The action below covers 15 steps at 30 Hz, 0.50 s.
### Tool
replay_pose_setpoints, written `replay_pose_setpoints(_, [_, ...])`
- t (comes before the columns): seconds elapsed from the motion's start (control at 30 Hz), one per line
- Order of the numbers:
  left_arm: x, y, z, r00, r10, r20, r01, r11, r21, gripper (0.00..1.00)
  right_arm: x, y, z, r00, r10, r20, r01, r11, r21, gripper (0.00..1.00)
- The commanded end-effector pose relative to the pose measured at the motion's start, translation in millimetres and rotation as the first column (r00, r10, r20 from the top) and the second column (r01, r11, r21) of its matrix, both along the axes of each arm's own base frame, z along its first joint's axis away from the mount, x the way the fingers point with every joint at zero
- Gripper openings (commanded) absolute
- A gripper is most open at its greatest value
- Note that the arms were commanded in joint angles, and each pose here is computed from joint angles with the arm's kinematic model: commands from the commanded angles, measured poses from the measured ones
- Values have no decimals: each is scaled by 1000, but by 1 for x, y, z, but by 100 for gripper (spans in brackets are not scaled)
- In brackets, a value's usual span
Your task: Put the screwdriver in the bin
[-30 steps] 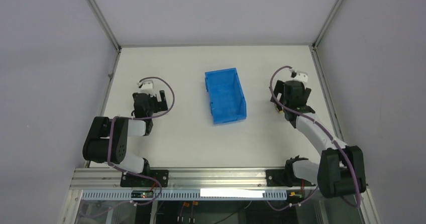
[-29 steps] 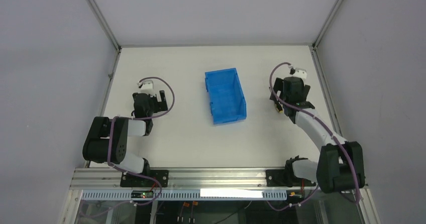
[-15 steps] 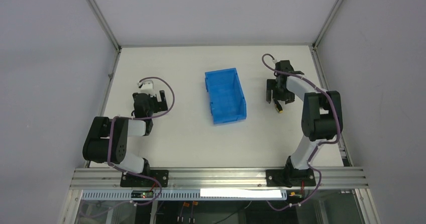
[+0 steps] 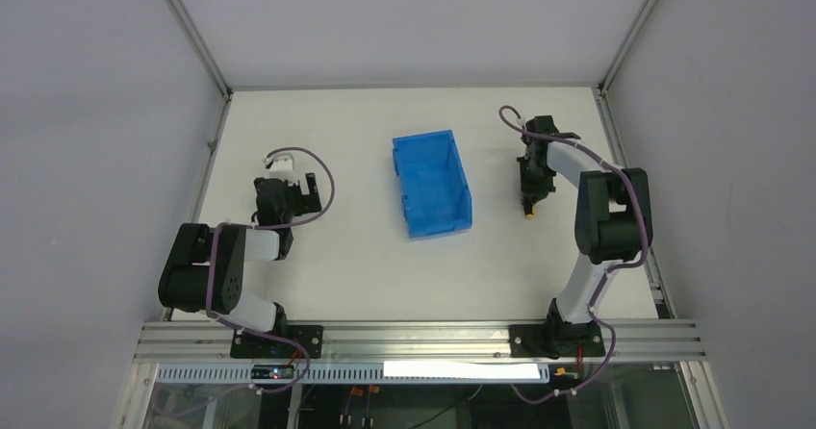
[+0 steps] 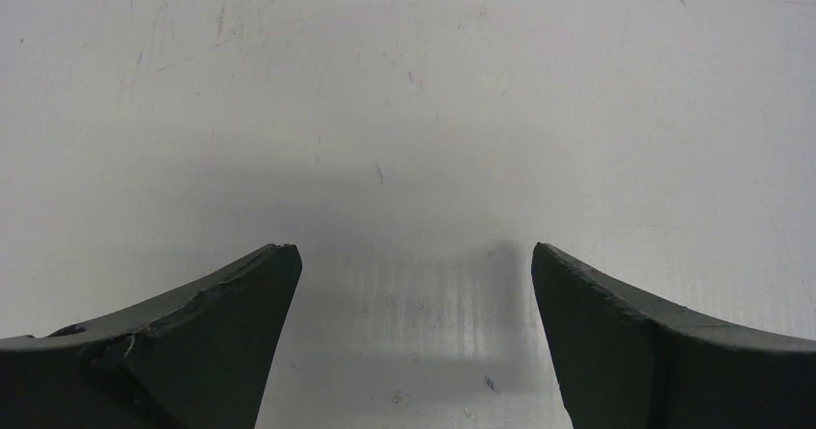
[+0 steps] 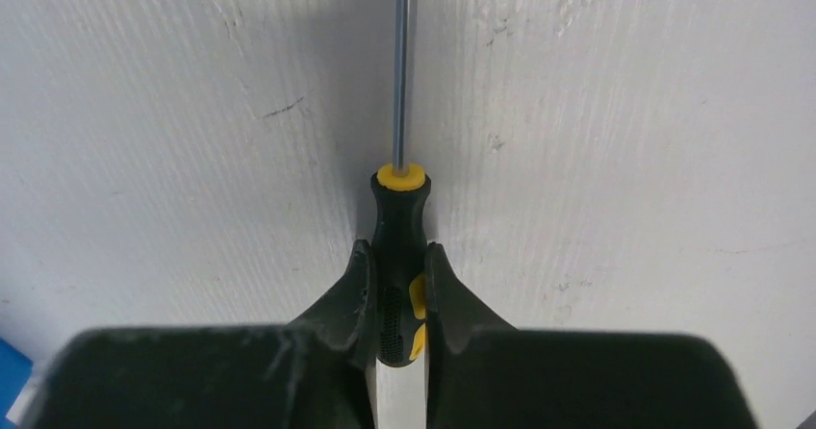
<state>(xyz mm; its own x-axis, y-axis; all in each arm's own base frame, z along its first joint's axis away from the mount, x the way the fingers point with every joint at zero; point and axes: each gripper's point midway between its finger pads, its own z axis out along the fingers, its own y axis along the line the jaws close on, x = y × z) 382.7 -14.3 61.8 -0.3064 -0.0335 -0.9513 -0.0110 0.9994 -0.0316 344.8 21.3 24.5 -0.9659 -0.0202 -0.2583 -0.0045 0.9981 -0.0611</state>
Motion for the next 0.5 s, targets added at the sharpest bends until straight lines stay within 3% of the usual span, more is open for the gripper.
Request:
replay_pose_setpoints(0.0, [11,-1,18,998,-10,61,11,1000,-14,100,1,5,44,999,27,45,-27,1000,-10,0])
replay_pose_setpoints(0.2, [11,-1,17,998,-9,61,10,1000,-14,100,-1,15,117,992,26,123,-23,999,-27,0])
replay_pose_setpoints(0.47, [11,-1,17,998,-8,61,9,1000,-14,100,6,64,202,966,43,256,-47,999,10,0])
